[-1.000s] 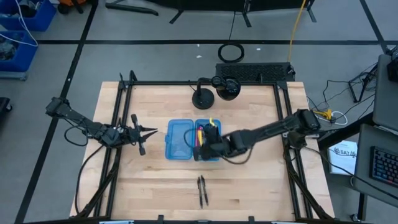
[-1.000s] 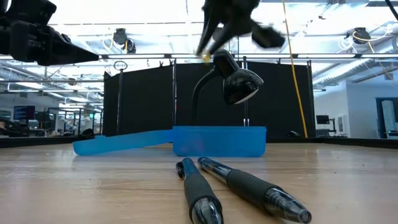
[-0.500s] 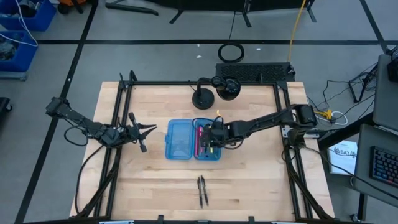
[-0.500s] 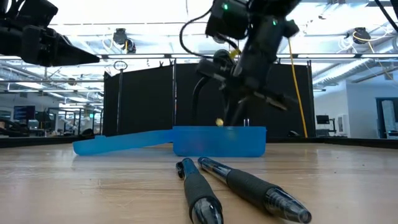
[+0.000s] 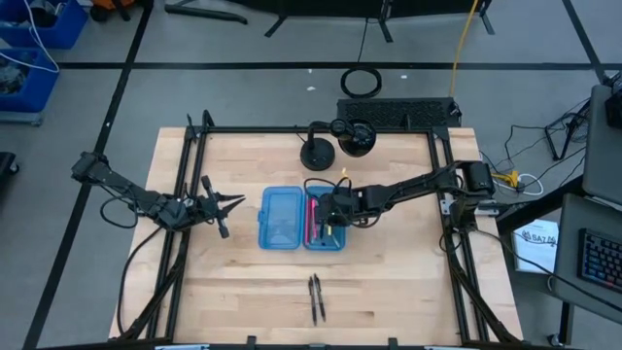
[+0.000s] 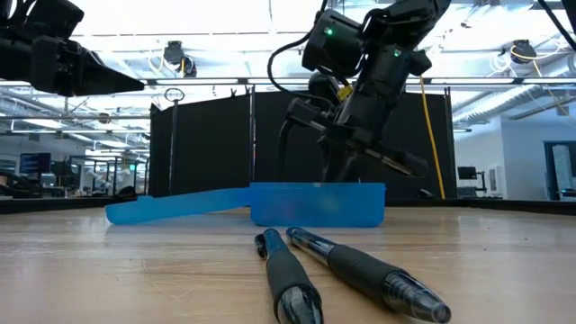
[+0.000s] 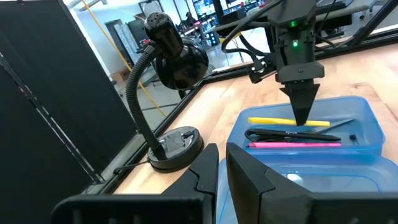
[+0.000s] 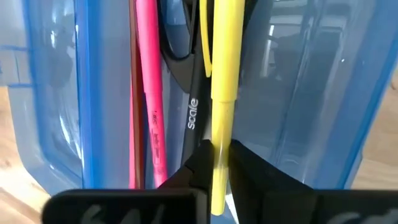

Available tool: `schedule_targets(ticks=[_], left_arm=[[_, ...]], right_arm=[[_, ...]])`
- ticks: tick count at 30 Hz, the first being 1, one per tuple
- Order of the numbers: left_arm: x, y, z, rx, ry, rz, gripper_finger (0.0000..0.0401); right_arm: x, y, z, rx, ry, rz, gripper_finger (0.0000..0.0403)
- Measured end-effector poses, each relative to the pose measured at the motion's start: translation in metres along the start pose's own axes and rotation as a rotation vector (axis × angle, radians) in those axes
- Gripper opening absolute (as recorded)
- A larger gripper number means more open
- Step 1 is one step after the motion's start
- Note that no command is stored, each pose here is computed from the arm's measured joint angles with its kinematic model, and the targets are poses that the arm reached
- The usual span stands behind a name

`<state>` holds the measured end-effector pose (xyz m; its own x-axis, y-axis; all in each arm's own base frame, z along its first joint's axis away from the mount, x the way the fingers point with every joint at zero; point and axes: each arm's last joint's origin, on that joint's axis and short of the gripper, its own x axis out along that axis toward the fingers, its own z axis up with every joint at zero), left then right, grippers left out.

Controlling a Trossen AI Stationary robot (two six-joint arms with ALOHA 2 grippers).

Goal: Pick & place school supplies into a supply box
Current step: Put the yellow pen into the blue supply box, then put the left black pen into the blue supply box

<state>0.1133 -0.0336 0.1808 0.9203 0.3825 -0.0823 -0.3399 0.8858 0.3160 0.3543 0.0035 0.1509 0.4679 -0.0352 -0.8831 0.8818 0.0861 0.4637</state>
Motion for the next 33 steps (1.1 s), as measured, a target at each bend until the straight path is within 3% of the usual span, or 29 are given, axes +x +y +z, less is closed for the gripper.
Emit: schedule_targets(ticks=[7,14,17,20,25,28,33], left_arm=[[0.000,0.000,0.000,-0.005,-0.001,-0.001,0.0037],[0.000,0.000,0.000,-0.009,-0.003,-0.001,0.0037],[0.000,0.000,0.000,-0.009,-0.002,-0.003,0.0037],[0.000,-0.001,-0.003,-0.023,0.023,-0.010,0.0037],[0.000,-0.002,-0.008,0.009,0.060,-0.022,0.0037],[0.000,-0.002,-0.006,0.004,0.048,-0.018,0.0037],[0.000,-0.002,0.000,0.028,-0.006,-0.053,0.0037]], right_arm=[[0.000,0.000,-0.001,-0.033,0.018,0.001,0.0068],[-0.003,0.001,0.002,-0.040,0.013,0.014,0.0075],[-0.015,0.006,0.003,-0.099,-0.008,0.057,0.0076],[-0.039,0.014,0.003,-0.283,-0.073,0.136,0.0076],[-0.093,0.022,-0.014,-0.769,-0.281,0.217,0.0077],[-0.118,0.021,-0.033,-1.001,-0.412,0.246,0.0076],[-0.125,0.005,-0.055,-1.258,-0.476,0.320,0.0055]])
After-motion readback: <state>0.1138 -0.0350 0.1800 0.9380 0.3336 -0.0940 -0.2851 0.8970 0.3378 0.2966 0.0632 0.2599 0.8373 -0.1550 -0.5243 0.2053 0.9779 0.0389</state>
